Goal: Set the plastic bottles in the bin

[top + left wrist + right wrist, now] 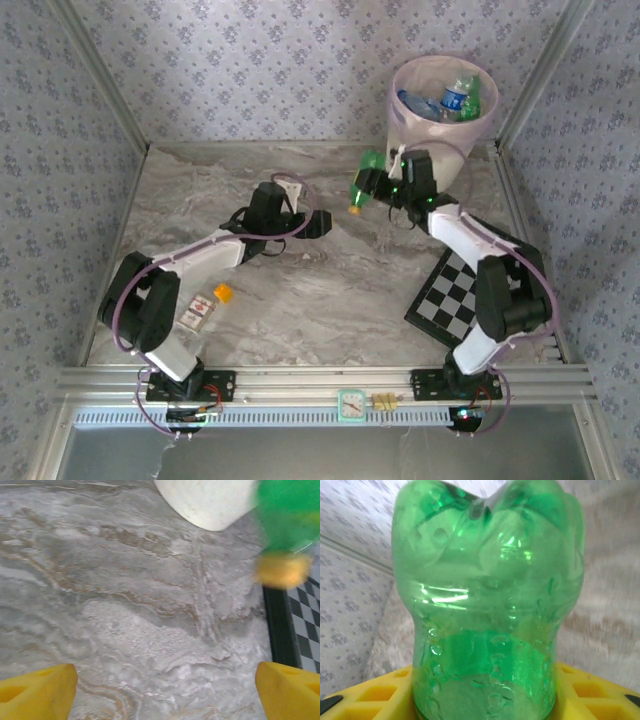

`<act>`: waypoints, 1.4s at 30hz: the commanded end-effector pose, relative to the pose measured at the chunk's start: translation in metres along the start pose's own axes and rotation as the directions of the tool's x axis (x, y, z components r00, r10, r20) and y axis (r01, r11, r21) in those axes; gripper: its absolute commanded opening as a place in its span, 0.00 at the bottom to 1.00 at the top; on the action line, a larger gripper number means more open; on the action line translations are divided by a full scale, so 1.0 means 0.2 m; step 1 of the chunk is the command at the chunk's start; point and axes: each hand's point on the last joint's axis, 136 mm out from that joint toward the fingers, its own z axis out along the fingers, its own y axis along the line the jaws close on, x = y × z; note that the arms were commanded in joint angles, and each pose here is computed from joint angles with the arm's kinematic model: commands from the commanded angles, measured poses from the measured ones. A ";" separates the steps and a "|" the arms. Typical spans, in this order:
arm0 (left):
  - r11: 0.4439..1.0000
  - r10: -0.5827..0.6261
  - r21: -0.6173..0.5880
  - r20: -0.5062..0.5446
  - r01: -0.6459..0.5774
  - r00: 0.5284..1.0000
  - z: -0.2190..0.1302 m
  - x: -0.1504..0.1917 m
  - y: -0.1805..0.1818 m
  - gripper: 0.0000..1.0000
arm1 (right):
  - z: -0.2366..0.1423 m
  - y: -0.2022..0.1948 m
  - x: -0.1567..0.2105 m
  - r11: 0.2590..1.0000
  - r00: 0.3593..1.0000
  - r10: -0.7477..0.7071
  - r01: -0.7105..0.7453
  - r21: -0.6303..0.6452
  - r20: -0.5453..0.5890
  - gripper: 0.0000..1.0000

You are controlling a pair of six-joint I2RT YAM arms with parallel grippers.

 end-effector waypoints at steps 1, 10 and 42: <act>0.993 -0.060 -0.095 0.075 0.067 0.995 -0.07 -0.07 0.13 1.00 | -0.23 0.15 -0.27 0.983 0.978 -0.184 0.182 0.032 0.094 0.55; 0.967 -0.151 -0.186 0.123 0.172 0.981 -0.17 -0.07 0.31 0.99 | -0.46 0.33 -0.86 0.928 0.880 -0.371 0.336 0.162 0.296 0.55; 0.899 -0.148 -0.370 0.249 0.236 0.957 -0.44 -0.11 0.49 0.99 | -0.21 -0.40 -1.21 0.851 0.931 -0.321 0.203 0.485 0.172 1.00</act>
